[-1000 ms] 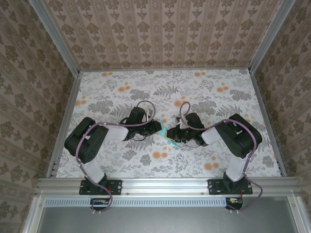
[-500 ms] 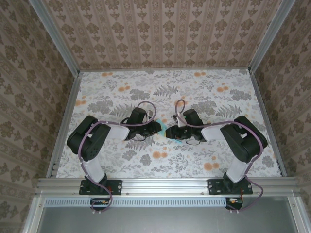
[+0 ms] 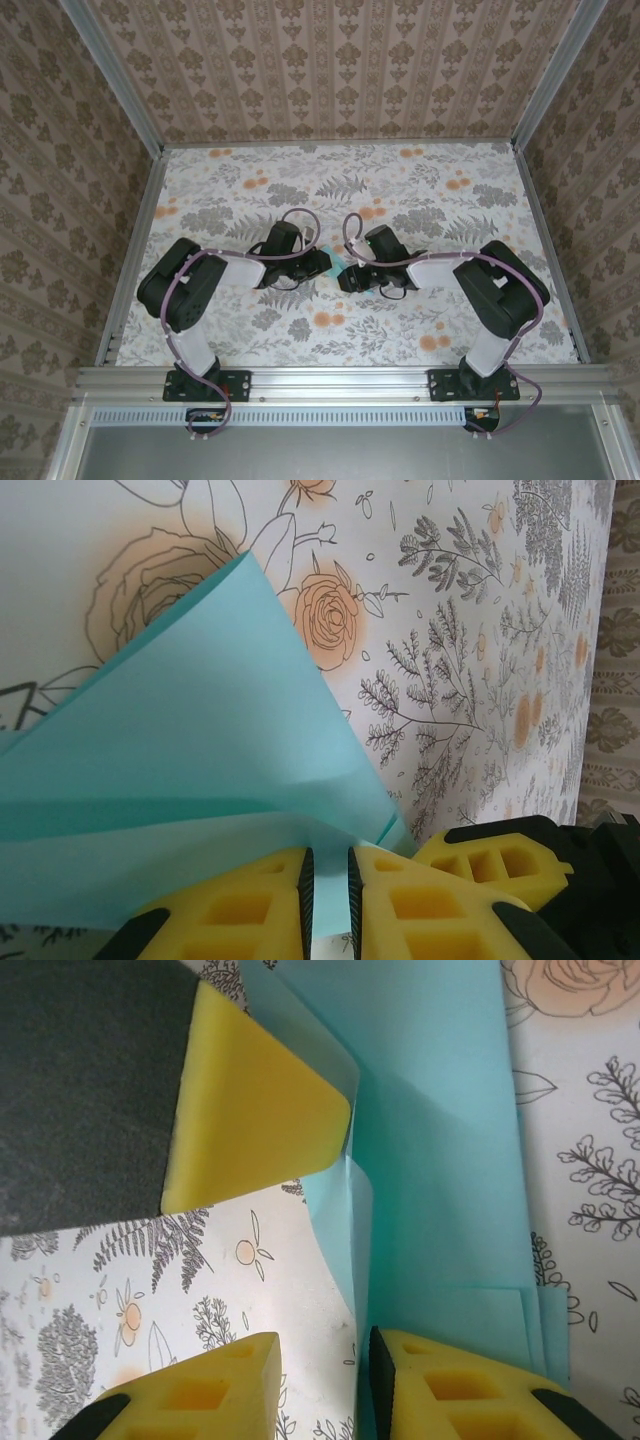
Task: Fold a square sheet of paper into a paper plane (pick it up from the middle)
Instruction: Fold the wing for the fifth time at the center of the table.
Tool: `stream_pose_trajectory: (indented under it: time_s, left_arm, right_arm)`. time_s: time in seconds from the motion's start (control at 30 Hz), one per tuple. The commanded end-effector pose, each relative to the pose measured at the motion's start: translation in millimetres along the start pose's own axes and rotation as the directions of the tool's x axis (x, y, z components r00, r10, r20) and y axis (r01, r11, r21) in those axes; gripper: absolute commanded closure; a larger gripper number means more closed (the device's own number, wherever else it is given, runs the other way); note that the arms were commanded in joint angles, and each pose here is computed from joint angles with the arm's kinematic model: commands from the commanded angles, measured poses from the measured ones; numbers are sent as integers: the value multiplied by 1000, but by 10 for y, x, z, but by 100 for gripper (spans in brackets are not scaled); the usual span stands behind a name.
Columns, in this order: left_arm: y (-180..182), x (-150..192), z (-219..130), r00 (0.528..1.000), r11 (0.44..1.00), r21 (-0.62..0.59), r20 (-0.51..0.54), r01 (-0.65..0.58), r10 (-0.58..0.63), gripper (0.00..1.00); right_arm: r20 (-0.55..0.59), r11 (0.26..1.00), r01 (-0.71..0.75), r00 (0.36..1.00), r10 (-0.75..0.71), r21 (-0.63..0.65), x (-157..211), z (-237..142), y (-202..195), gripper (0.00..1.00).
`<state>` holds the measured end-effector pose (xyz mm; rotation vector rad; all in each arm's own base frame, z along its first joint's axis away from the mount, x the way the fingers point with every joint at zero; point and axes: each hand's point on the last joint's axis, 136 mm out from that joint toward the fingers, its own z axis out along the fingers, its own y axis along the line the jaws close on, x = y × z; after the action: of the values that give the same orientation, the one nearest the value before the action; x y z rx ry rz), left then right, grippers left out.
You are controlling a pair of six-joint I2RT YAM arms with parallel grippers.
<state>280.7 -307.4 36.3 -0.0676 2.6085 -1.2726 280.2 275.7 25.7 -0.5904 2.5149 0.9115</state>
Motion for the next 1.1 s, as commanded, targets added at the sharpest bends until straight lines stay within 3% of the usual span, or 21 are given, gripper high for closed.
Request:
stream_pose_trajectory:
  time_s: [0.0,0.27,0.5,1.07]
  left_arm:
    - [-69,-22,-149,1000,1000,14,30,-11,11,83]
    - [-15,47,-208,1000,1000,-9,22,-12,12,86]
    - [-58,0,-190,1000,1000,-8,22,-20,20,87]
    - [-134,-38,-216,999,1000,2,24,-25,25,87]
  right_arm:
    - [23,992,107,994,-109,73,-89,-90,28,69]
    - [41,937,278,955,-293,214,-104,-137,33,69]
    - [33,865,387,907,-419,320,-111,-131,-3,63]
    - [-15,841,467,876,-482,275,-37,135,16,65]
